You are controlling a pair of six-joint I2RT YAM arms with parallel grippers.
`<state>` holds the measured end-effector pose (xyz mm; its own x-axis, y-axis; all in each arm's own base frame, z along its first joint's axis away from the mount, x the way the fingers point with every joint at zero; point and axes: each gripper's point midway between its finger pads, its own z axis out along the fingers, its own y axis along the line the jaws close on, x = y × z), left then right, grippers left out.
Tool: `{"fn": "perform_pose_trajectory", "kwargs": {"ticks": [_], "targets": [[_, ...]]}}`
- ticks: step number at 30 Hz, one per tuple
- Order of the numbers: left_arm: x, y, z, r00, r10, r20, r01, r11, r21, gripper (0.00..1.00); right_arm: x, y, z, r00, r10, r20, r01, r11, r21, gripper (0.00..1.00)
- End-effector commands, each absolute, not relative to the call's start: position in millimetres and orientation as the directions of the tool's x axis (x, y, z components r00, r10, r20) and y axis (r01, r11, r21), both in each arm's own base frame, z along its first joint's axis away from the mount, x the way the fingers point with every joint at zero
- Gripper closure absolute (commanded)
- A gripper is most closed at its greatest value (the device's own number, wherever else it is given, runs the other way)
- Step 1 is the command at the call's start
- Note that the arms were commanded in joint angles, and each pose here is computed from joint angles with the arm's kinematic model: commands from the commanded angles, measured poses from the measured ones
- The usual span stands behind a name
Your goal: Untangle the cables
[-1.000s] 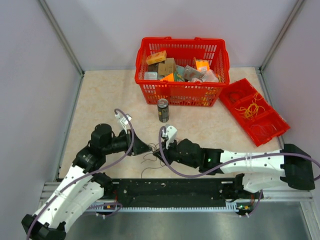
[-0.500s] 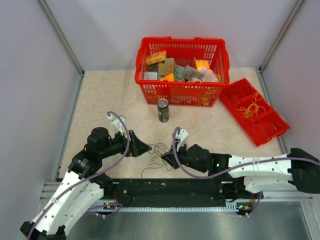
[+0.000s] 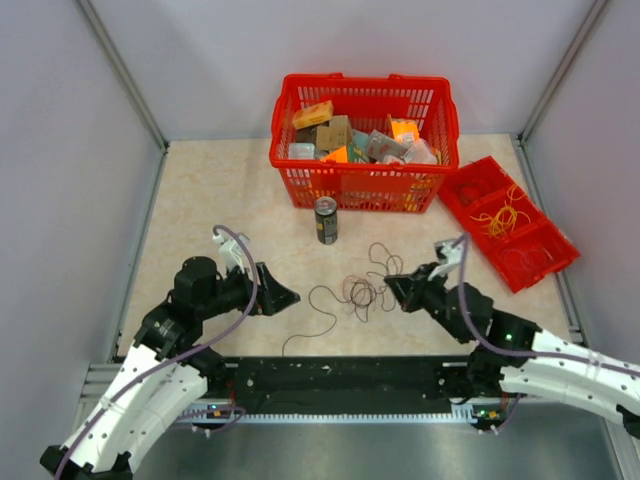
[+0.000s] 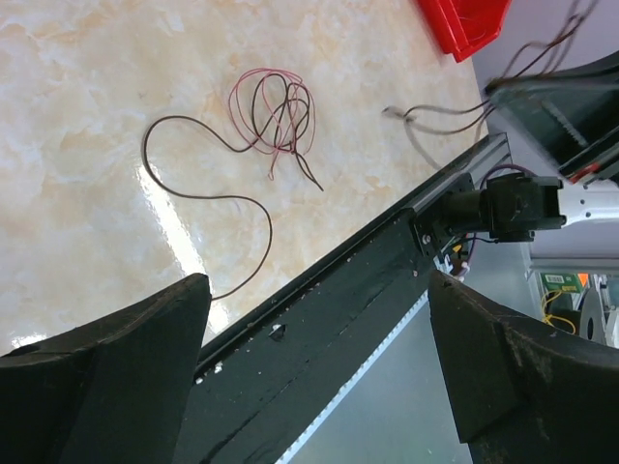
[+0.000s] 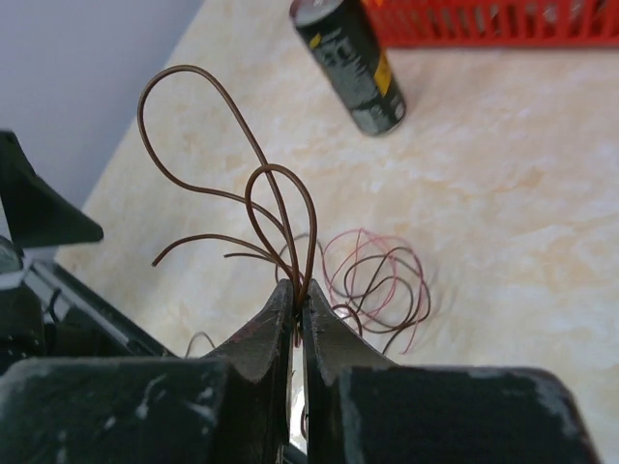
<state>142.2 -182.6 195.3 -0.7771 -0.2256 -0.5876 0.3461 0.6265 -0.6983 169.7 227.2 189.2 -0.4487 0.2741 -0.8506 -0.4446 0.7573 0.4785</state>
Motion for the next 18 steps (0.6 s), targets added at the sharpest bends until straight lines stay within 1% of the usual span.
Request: {"fn": "perform_pose_trajectory", "kwargs": {"ticks": [1, 6, 11, 15, 18], "targets": [[145.2, -188.2, 201.3, -0.769, -0.229, -0.597, 0.373, 0.599, -0.709, 0.03, 179.3, 178.0, 192.3, -0.379, 0.339, -0.861, -0.327, 0.821, 0.467, 1.00], [142.5, -190.6, 199.3, -0.777, -0.229, -0.586, 0.373, 0.582, -0.723, 0.04, 189.5, 124.3, 191.2, -0.287, 0.430, -0.856, -0.122, 0.870, 0.478, 1.00], [139.6, -191.4, 199.0, -0.783, -0.223, -0.580, 0.376, 0.573, -0.728, 0.04, 203.1, 78.2, 202.8, -0.203, 0.426, -0.882, 0.070, 0.905, 0.420, 1.00], [138.2, -191.6, 198.6, -0.786, -0.223, -0.577, 0.375, 0.570, -0.731, 0.04, 216.7, 50.9, 220.9, -0.162, 0.450, -0.878, 0.198, 0.887, 0.418, 1.00], [136.3, -192.0, 199.8, -0.787, -0.224, -0.575, 0.378, 0.561, -0.736, 0.04, 227.8, 44.7, 226.1, -0.178, 0.476, -0.861, 0.246, 0.869, 0.429, 1.00]]}}
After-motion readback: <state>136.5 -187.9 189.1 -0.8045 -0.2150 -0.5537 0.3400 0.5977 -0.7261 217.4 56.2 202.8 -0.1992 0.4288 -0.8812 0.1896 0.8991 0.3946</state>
